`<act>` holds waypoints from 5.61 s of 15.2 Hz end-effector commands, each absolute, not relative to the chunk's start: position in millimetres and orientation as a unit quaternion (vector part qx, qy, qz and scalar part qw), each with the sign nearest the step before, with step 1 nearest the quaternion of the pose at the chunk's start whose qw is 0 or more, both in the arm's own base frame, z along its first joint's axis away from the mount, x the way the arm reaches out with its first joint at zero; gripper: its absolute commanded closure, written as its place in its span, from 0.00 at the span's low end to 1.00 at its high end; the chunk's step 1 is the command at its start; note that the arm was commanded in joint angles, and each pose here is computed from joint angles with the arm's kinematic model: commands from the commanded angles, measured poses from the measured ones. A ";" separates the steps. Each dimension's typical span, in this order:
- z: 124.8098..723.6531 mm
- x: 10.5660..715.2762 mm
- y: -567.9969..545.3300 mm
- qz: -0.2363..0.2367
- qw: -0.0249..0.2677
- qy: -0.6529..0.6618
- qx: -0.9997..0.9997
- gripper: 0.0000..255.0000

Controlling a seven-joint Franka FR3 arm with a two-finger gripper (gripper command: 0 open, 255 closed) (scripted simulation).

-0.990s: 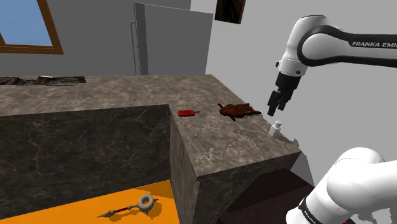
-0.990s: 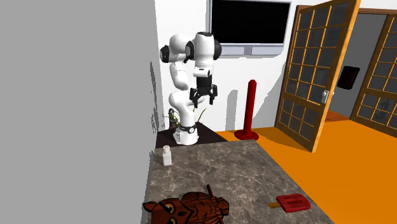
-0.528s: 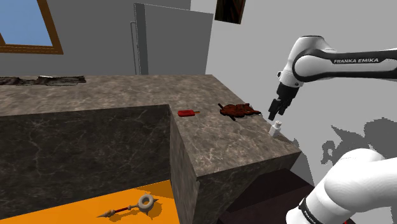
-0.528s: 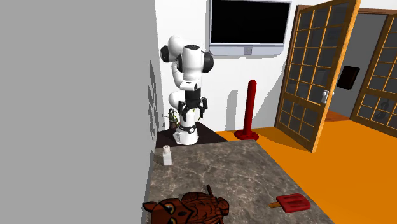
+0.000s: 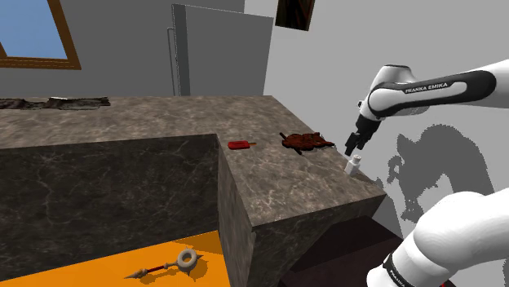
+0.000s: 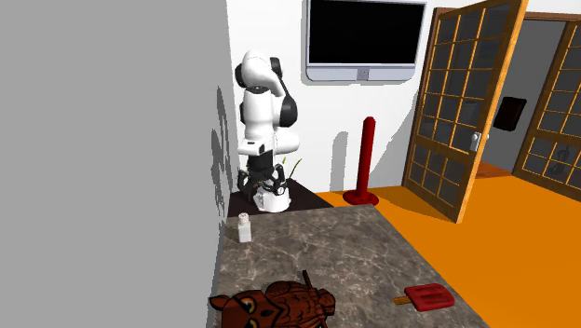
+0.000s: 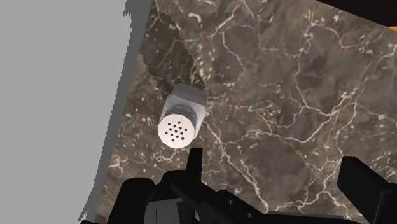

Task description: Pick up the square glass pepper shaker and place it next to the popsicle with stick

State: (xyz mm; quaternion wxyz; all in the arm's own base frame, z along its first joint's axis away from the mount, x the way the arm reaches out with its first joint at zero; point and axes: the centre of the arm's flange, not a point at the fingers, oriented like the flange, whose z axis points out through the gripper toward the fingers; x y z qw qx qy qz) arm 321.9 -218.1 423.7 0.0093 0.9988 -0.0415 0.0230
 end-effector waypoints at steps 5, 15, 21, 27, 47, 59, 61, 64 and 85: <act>382.2 323.5 -281.7 0.043 0.019 -0.053 0.997 0.00; 340.9 327.1 -285.7 0.043 0.020 -0.053 0.997 0.00; 341.0 327.0 -285.7 0.043 0.020 -0.053 0.997 0.00; 341.0 327.0 -285.7 0.043 0.020 -0.053 0.997 1.00; 425.4 327.1 -285.7 0.043 0.020 -0.053 0.997 1.00; 488.8 327.1 -285.7 0.043 0.020 -0.053 0.997 1.00; 499.3 327.1 -285.7 0.043 0.020 -0.053 0.997 1.00; 506.0 335.3 -275.4 0.043 0.020 -0.053 0.997 1.00; 507.2 507.8 -58.4 0.043 0.020 -0.053 0.997 1.00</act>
